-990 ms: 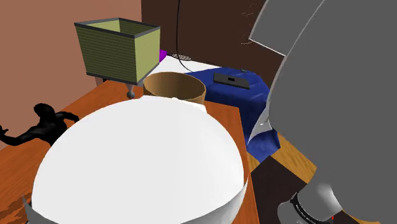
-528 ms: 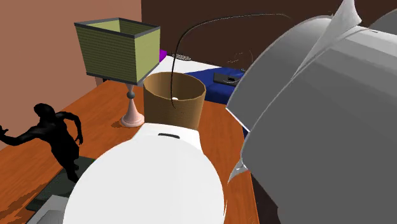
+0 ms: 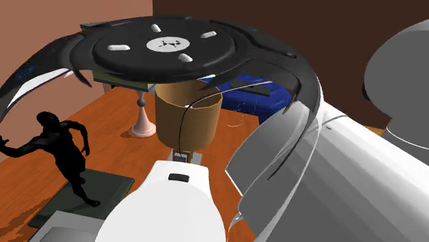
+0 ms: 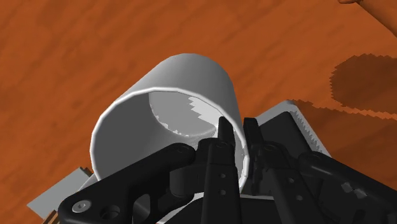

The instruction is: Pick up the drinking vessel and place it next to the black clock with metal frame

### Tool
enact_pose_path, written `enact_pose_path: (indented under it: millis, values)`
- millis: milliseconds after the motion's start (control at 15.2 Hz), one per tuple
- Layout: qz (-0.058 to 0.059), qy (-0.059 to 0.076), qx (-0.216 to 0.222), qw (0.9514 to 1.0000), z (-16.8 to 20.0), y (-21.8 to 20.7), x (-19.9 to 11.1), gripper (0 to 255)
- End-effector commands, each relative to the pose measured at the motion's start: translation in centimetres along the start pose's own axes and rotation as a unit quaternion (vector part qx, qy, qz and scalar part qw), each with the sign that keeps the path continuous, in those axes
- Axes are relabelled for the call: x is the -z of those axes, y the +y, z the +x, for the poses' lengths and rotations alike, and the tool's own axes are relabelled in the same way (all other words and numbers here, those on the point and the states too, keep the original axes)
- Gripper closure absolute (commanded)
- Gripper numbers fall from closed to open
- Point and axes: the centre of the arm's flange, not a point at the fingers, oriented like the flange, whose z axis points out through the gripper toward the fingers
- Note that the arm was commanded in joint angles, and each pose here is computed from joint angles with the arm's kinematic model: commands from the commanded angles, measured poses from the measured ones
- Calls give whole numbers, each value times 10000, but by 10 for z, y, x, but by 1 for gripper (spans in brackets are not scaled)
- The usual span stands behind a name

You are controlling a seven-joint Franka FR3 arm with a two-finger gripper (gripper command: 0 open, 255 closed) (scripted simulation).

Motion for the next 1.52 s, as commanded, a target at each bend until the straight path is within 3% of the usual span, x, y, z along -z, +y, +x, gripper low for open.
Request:
enact_pose_path:
  millis: [0,1452]
  values:
    - [3,1,0,10000,0,1,-12,255]
    - [3,1,0,10000,-6,-2,-128,255]
